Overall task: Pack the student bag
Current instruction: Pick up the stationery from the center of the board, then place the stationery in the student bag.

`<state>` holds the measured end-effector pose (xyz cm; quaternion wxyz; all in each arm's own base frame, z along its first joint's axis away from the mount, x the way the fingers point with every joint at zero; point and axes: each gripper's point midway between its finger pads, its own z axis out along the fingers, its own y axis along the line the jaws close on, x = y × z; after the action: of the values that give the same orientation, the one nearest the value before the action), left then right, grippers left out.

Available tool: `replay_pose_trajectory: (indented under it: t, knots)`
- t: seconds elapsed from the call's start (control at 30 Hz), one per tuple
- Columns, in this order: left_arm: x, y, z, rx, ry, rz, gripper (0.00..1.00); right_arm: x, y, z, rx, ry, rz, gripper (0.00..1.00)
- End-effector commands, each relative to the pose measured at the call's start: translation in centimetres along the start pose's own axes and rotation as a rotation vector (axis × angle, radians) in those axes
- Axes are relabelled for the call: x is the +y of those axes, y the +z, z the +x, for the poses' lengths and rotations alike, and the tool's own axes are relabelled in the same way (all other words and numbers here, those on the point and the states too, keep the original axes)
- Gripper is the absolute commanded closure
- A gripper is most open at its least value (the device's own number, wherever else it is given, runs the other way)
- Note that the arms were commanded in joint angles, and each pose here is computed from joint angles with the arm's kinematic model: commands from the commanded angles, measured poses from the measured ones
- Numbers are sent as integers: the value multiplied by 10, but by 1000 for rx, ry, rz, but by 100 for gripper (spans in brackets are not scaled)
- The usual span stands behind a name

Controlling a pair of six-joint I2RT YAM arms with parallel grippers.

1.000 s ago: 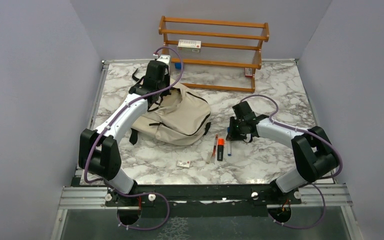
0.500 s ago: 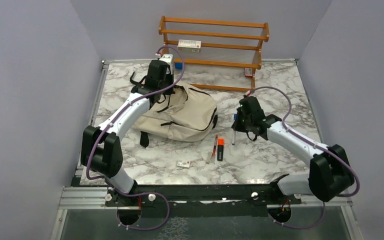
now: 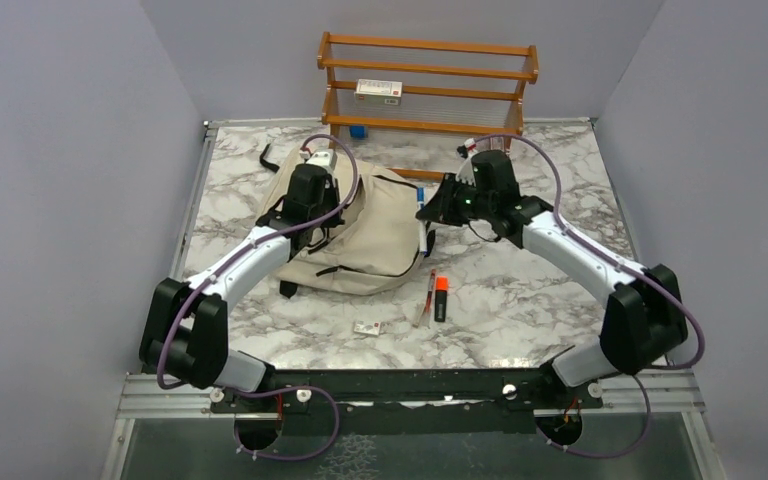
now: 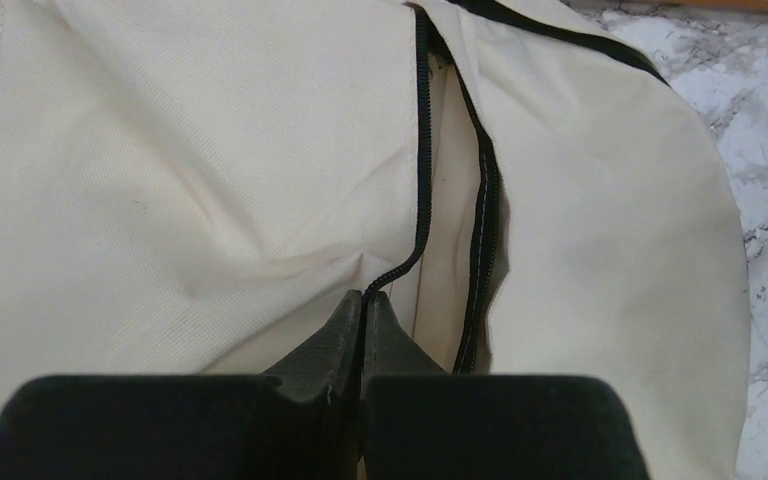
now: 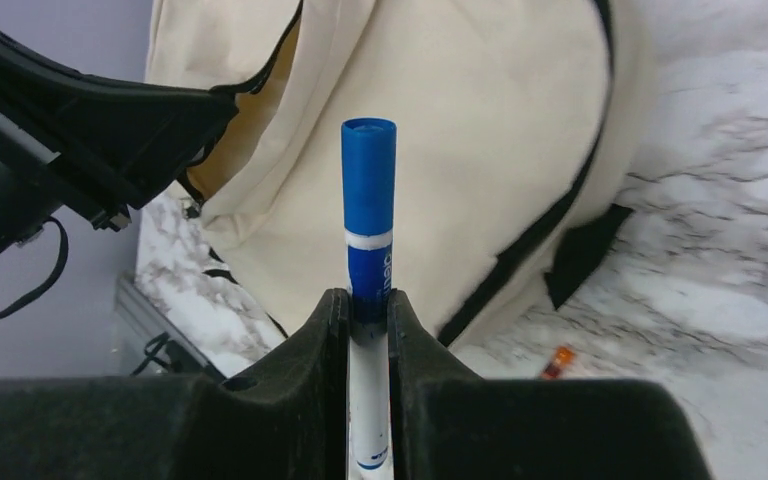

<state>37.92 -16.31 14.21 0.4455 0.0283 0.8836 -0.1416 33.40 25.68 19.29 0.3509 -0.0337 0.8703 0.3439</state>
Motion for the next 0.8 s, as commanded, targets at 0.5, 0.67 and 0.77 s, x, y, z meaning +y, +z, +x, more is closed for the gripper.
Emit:
replay_pose_trajectory:
  t: [0.5, 0.67, 0.77]
  knots:
    - [12, -28, -63, -251, -134, -123, 100, 116, 85, -24, 26, 333, -356, 100]
    - [8, -29, -66, -255, -121, -106, 100, 111, 110, -18, 35, 383, -319, 100]
    - [5, -29, -66, -251, -113, -91, 100, 102, 125, -19, 0, 435, -258, 100]
